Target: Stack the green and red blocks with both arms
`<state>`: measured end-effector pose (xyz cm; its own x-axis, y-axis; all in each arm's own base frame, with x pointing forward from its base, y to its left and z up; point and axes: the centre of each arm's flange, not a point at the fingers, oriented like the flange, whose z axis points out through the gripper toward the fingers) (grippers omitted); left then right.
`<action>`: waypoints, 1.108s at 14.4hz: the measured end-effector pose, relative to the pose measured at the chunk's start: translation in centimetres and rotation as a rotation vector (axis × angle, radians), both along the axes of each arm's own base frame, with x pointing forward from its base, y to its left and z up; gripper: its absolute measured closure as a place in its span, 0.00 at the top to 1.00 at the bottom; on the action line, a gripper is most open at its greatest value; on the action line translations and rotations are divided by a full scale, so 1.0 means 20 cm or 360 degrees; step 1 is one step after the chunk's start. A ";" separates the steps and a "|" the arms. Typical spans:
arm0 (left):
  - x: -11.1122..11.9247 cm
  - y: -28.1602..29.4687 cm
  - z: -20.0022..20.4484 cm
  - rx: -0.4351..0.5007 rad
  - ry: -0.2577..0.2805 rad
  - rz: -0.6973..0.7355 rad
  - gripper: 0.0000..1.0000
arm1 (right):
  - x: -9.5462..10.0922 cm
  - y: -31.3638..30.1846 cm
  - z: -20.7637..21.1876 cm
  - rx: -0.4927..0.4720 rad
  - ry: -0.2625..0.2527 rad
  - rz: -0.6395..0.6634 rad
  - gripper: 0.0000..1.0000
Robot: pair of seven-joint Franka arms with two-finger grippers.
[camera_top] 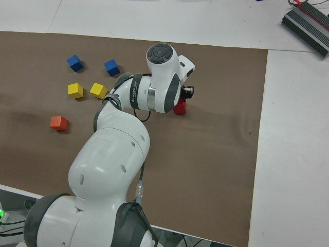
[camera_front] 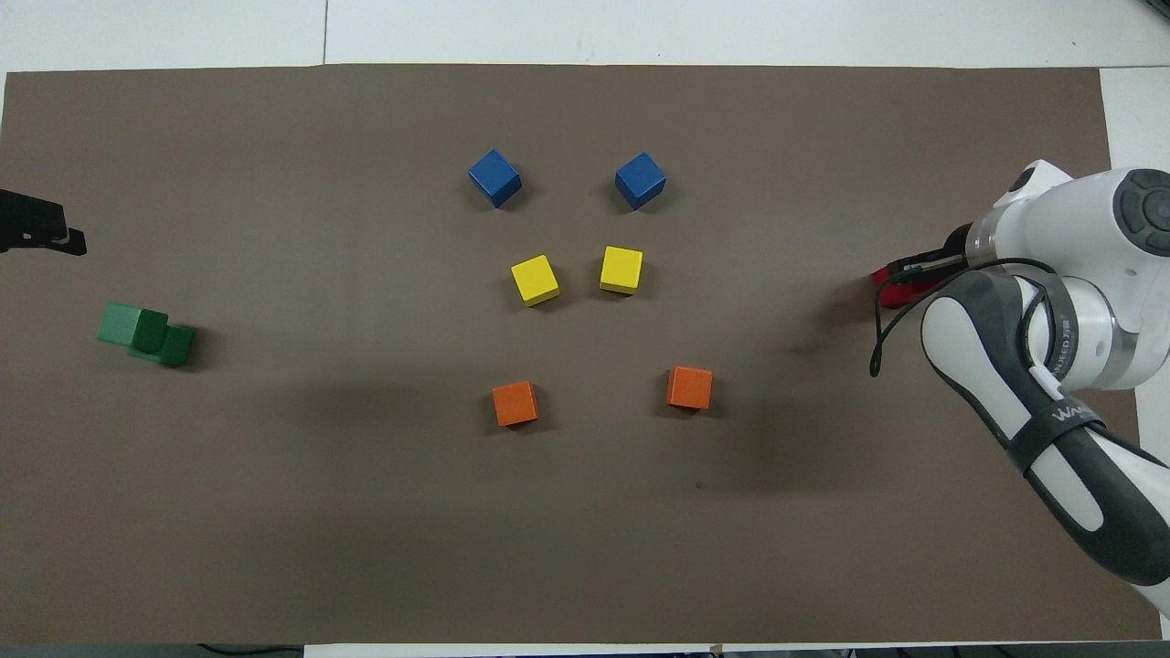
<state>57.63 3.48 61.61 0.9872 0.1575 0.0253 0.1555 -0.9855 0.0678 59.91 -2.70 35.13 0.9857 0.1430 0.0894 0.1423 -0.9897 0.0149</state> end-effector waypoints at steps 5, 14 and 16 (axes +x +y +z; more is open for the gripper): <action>0.03 -0.08 -0.04 0.0072 0.0020 -0.0159 1.00 | 0.00 0.00 0.00 0.0000 0.0000 -0.0001 0.55; 0.03 -0.10 -0.03 0.0139 0.0016 -0.0238 1.00 | 0.00 -0.06 0.00 0.0000 -0.0005 -0.0031 0.55; 0.03 -0.10 -0.03 0.0139 0.0015 -0.0238 1.00 | 0.00 -0.06 0.00 0.0000 -0.0005 -0.0030 0.55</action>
<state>58.25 1.42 61.00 0.9997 0.0064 0.0229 0.0069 -0.9998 -0.0202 59.86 -3.84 35.13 0.9879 0.1242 0.0924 0.1233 -0.9922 0.0154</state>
